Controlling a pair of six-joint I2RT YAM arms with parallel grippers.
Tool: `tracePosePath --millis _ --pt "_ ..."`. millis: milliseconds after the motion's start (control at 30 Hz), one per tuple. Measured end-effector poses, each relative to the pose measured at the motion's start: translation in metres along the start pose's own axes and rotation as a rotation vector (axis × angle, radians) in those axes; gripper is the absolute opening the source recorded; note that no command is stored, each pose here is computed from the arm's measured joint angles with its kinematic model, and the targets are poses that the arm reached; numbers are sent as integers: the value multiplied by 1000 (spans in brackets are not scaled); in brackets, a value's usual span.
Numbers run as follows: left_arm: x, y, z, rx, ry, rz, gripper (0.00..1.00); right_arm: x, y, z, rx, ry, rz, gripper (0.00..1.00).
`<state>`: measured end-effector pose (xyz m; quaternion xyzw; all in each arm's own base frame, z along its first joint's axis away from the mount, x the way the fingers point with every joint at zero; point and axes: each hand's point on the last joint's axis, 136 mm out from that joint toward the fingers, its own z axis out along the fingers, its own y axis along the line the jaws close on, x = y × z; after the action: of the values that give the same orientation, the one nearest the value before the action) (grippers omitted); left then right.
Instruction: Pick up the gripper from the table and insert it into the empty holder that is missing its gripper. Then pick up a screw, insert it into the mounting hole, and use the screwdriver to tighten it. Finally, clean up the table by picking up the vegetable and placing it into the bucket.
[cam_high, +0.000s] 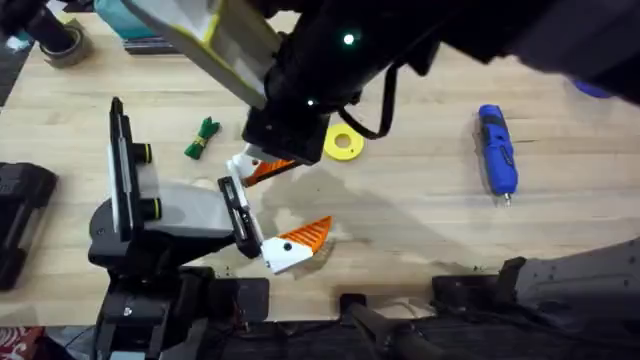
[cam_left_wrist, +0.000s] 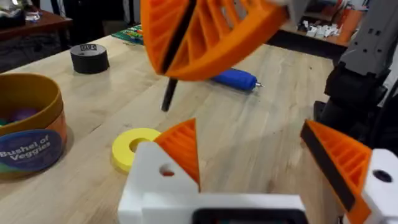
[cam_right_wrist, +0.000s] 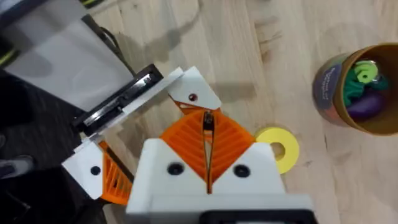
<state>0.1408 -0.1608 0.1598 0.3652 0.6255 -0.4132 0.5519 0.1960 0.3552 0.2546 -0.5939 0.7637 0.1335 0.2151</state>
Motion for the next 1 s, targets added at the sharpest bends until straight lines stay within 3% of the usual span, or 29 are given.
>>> tracePosePath --millis 1000 --pt "0 0 0 0 0 0 986 -2 13 11 -52 12 -30 6"
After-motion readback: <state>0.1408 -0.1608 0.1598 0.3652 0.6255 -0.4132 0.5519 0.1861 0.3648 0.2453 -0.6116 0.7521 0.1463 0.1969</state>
